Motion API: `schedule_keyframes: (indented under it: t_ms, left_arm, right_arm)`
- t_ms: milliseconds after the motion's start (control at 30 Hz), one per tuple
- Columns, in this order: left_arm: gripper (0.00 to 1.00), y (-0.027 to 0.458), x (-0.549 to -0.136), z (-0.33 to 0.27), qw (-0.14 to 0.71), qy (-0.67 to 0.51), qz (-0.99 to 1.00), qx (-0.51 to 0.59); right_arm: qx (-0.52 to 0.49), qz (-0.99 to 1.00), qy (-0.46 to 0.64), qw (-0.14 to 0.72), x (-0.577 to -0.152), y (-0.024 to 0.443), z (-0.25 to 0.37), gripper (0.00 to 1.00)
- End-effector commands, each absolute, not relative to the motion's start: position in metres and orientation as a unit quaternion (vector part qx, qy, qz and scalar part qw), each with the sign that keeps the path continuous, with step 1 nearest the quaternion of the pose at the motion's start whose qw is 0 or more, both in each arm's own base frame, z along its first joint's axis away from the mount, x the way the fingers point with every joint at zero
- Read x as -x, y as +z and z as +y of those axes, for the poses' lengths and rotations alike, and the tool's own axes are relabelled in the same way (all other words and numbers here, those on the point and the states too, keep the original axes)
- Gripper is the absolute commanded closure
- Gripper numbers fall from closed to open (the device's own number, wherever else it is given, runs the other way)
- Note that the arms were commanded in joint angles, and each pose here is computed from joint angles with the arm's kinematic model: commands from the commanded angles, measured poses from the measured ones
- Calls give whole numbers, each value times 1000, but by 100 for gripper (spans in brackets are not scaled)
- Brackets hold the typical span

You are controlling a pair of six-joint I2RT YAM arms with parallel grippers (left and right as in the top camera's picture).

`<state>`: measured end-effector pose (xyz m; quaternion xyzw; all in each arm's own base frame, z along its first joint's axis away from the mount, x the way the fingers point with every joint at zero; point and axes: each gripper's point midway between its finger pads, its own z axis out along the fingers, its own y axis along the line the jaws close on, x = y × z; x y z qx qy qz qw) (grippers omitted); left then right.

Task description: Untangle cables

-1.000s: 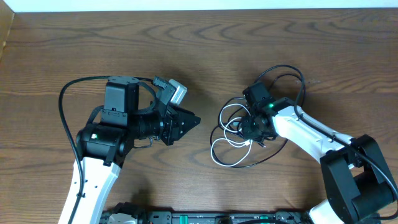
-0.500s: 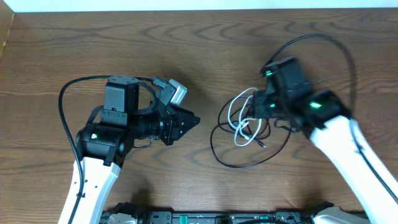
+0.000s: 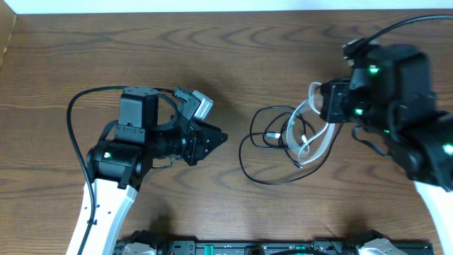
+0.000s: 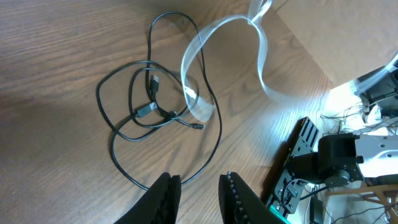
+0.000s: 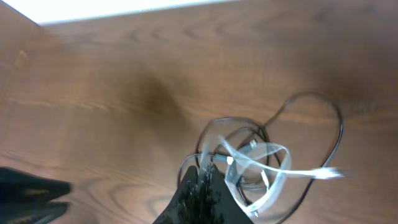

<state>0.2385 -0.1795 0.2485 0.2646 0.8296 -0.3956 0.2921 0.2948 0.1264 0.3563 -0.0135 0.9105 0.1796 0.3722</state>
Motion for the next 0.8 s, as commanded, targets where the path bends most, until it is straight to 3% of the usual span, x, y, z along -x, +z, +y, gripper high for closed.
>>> schedule_keyframes:
  t_ms: [0, 600, 767]
  left_arm:
    - [74, 247, -237, -179, 296, -391, 828, -272]
    - [74, 247, -237, -179, 295, -392, 829, -270]
    - [67, 249, -237, -183, 294, -404, 821, -275]
  right_arm:
    - [28, 894, 175, 412, -287, 390, 117, 99]
    - [-52, 899, 67, 430, -286, 393, 64, 99]
    - [-51, 894, 74, 439, -284, 404, 63, 99]
